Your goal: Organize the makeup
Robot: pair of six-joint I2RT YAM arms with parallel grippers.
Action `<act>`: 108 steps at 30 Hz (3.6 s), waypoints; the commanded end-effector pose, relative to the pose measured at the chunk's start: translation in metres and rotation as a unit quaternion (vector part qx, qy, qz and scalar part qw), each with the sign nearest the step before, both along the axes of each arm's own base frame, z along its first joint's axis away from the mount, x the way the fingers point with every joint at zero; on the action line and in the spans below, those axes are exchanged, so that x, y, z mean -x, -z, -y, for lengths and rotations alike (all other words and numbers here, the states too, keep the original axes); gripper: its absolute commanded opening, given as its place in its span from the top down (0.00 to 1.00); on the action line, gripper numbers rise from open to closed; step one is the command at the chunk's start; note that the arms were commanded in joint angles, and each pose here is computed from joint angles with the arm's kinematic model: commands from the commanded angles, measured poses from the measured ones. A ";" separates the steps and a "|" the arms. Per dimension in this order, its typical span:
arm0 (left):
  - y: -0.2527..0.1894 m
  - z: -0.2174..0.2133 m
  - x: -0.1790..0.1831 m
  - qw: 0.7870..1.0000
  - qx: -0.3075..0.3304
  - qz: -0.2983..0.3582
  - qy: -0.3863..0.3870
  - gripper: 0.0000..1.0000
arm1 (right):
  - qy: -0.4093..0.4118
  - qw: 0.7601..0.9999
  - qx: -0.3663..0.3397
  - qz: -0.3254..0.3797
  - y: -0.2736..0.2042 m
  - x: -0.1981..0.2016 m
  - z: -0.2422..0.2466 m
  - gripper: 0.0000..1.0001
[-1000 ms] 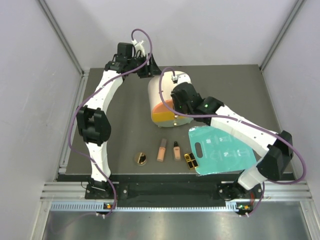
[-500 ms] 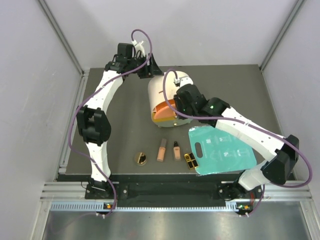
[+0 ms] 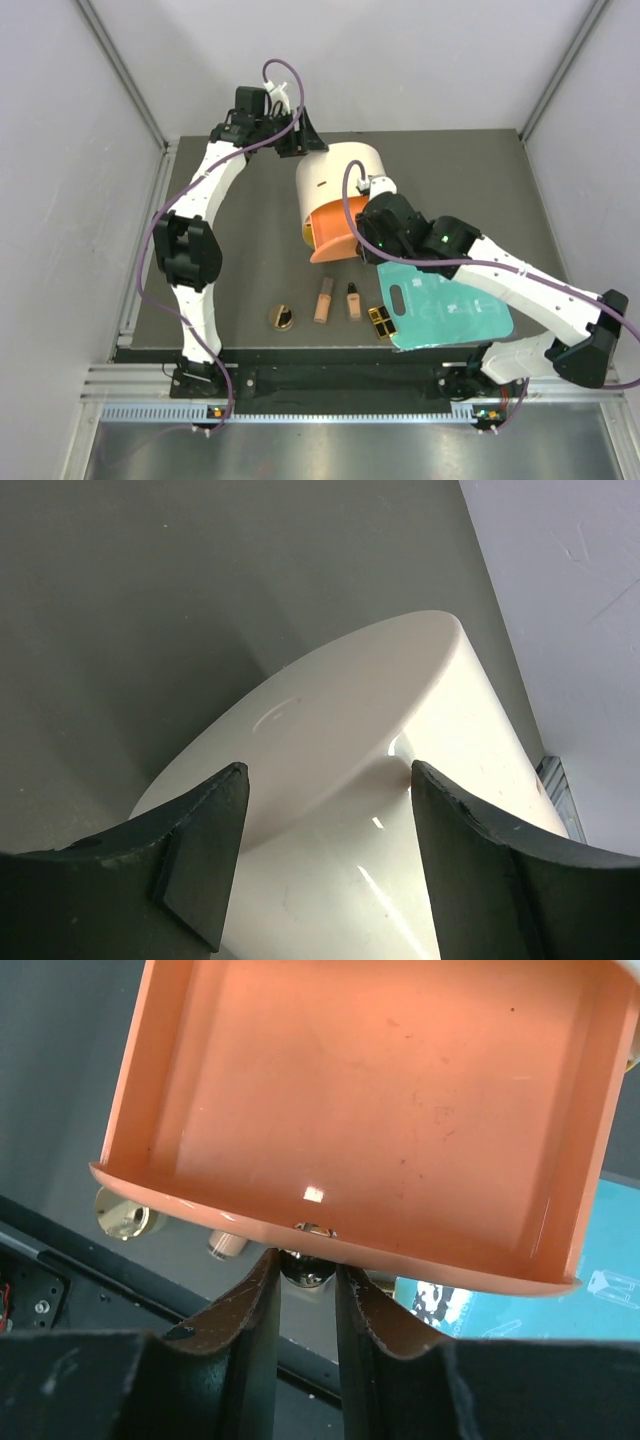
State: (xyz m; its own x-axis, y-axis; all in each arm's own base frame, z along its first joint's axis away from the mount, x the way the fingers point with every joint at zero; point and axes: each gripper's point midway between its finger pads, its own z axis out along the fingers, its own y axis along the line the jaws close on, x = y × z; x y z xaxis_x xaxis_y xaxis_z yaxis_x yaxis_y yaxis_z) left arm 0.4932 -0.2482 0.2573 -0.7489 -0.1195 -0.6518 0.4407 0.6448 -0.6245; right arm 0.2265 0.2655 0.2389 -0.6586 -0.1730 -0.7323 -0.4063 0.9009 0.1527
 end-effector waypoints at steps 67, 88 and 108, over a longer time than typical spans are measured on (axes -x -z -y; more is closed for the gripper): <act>-0.069 -0.060 -0.021 0.989 -0.004 0.064 -0.132 0.01 | -0.093 0.995 -0.013 -0.034 0.071 0.069 0.017 0.27; -0.089 -0.073 0.009 0.988 -0.022 0.031 -0.148 0.01 | -0.031 0.996 -0.081 -0.003 0.094 0.083 0.026 0.30; -0.090 -0.082 0.066 0.991 -0.049 0.003 -0.126 0.01 | -0.016 0.998 -0.044 0.044 0.138 0.077 -0.023 0.41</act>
State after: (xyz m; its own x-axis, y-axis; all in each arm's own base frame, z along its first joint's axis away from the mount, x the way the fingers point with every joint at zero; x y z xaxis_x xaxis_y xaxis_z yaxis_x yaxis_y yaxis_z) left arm 0.4471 -0.1694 0.3309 -0.7152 -0.2708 -0.6443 0.2207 0.7872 -0.5759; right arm 0.1410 0.2569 0.0824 -0.6184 -0.2181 -0.7550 -0.4580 0.8807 0.1208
